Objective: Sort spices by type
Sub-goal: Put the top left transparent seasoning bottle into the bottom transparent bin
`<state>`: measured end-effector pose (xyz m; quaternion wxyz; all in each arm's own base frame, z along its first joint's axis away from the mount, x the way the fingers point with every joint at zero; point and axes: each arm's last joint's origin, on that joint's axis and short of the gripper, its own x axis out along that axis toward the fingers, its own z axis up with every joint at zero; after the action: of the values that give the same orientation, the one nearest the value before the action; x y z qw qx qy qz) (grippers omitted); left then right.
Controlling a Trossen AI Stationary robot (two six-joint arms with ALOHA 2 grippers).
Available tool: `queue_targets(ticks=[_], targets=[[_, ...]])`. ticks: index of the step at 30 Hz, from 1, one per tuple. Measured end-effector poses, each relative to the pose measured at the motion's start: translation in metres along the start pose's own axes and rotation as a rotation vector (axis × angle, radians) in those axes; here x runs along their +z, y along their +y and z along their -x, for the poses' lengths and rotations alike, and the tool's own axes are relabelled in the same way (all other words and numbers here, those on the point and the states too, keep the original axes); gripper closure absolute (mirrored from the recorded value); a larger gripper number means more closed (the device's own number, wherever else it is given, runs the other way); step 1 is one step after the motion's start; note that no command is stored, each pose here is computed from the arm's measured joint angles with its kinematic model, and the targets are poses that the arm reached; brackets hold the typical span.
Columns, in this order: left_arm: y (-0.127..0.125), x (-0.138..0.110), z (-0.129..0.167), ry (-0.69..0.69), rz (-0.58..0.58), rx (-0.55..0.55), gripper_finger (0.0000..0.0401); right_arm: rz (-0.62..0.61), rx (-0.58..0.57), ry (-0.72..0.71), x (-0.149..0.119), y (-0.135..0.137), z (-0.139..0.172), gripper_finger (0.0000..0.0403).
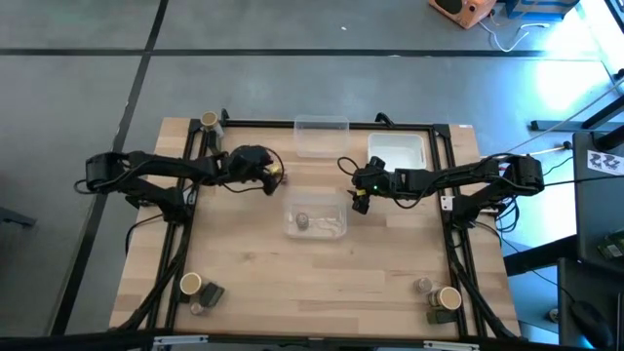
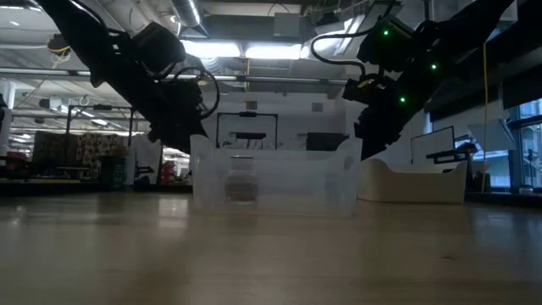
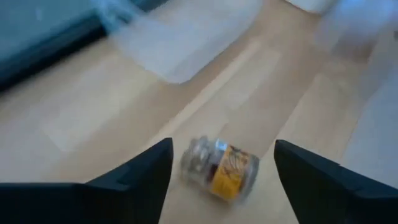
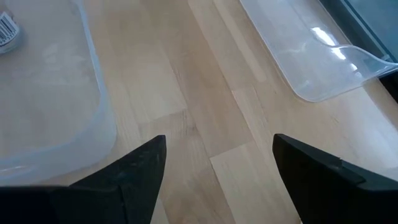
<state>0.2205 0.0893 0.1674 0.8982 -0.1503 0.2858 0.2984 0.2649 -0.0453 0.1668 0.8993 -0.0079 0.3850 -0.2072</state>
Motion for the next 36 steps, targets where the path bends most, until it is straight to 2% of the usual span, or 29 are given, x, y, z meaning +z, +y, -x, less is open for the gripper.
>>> queue_targets(ticks=[3, 6, 12, 18, 26, 31, 36], targets=[[0.0, -0.002, -0.002, 0.017, 0.165, 0.006, 0.0125, 0.0, 0.0, 0.0, 0.0, 0.0, 0.0, 0.011], [-0.002, -0.007, -0.009, 0.035, 0.255, 0.031, 0.0123, -0.002, -0.003, -0.005, 0.0, 0.0, 0.0, 0.011], [-0.007, -0.003, -0.024, 0.035, 0.283, 0.042, 0.0123, 0.003, -0.007, -0.019, 0.002, 0.0, 0.0, 0.011], [-0.011, 0.011, -0.03, 0.094, 0.221, 0.089, 0.0123, 0.011, -0.008, 0.003, 0.0, 0.0, 0.0, 0.011], [-0.015, 0.021, -0.028, 0.117, 0.278, 0.113, 0.0122, 0.012, -0.008, 0.006, -0.001, 0.0, 0.0, 0.011], [-0.012, 0.02, -0.031, 0.11, 0.288, 0.156, 0.0122, 0.015, -0.008, 0.004, 0.0, 0.0, 0.0, 0.011], [-0.011, 0.006, -0.044, 0.186, 0.301, 0.196, 0.0123, 0.017, -0.009, 0.011, -0.001, 0.0, 0.0, 0.011]])
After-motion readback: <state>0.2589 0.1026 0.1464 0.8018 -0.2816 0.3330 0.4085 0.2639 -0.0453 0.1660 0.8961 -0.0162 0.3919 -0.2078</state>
